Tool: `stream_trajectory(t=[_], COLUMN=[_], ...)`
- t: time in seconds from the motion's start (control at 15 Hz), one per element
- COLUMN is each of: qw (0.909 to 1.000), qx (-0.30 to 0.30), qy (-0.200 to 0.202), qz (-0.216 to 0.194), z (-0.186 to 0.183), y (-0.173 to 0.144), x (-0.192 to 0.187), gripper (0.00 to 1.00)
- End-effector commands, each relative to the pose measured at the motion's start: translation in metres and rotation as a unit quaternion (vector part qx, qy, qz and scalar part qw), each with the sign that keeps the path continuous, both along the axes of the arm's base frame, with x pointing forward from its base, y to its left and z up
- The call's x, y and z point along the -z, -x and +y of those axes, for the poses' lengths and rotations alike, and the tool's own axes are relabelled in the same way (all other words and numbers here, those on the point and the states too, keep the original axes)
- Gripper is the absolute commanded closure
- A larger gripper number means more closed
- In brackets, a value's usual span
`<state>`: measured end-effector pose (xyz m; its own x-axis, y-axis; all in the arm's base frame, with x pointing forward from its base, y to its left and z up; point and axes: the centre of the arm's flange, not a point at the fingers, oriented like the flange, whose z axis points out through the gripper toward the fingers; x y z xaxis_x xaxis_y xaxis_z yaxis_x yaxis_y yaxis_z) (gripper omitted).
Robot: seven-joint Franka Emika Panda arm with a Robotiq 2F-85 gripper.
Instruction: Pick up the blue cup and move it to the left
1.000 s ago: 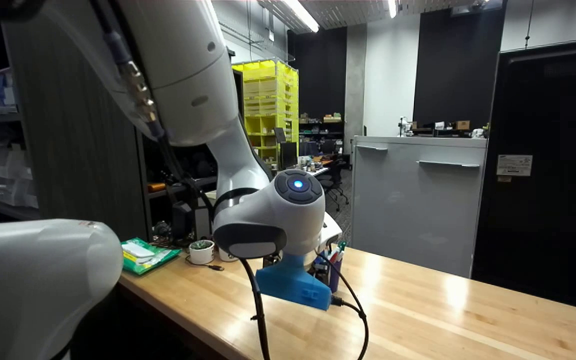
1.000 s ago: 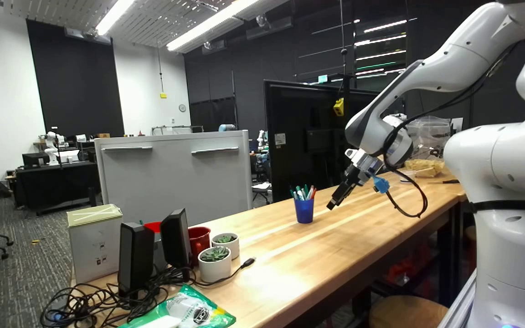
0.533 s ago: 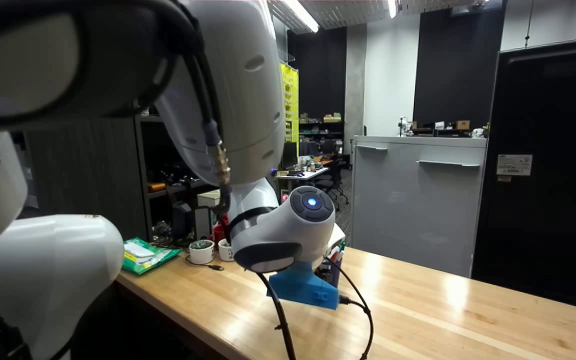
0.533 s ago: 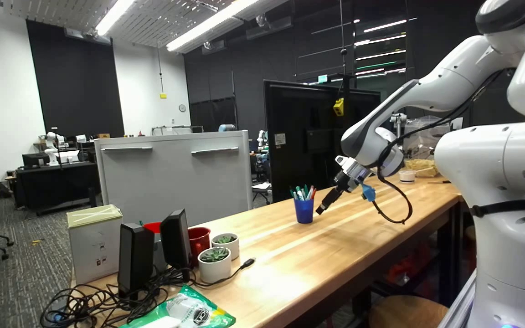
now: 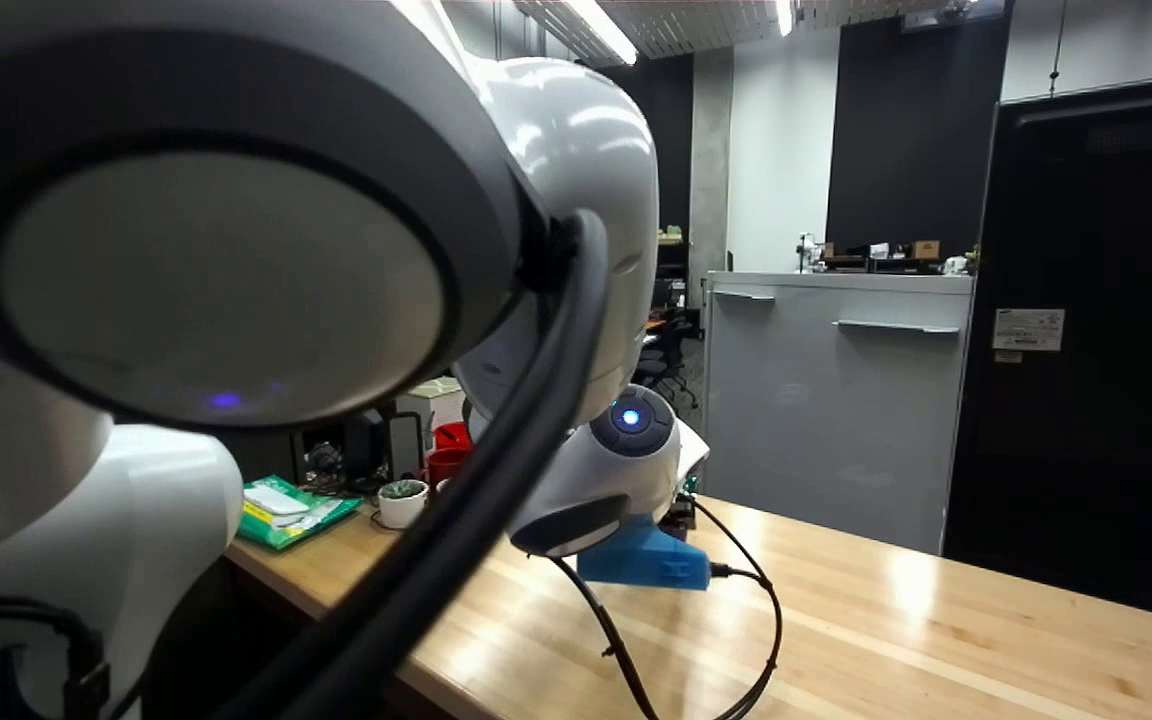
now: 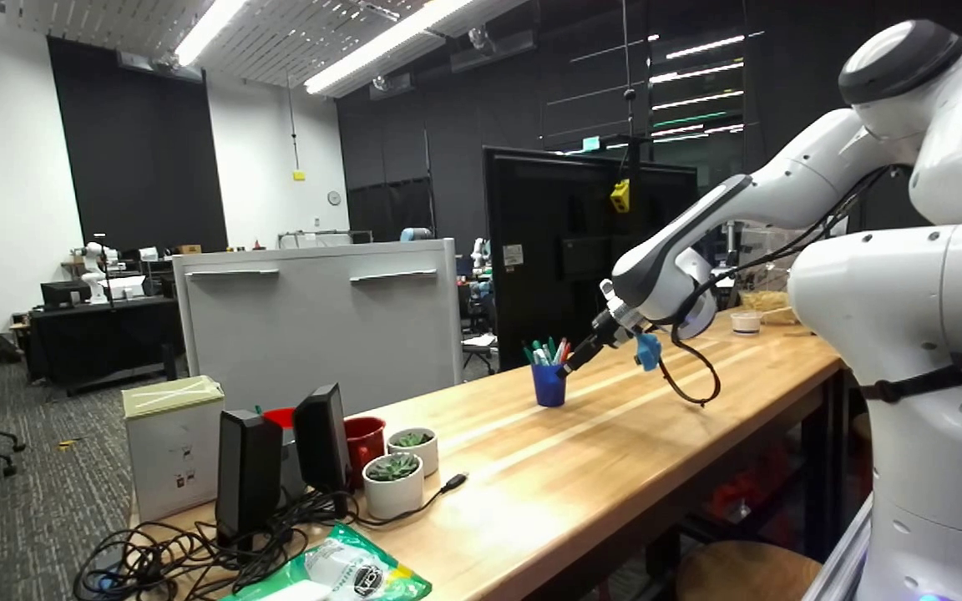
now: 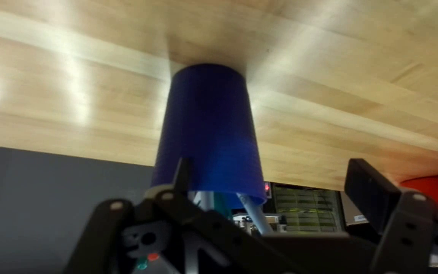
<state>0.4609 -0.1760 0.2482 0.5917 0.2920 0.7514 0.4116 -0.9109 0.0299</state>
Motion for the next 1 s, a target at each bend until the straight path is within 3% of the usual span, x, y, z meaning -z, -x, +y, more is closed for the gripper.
stream_trajectory(t=[0.0, 0.93], qw=[0.9989, 0.9977], qx=[0.031, 0.05], qy=[0.02, 0.007], qz=[-0.029, -0.044], z=[0.002, 0.0], y=[-0.018, -0.057], x=[0.01, 0.022], gripper=[0.0, 0.0])
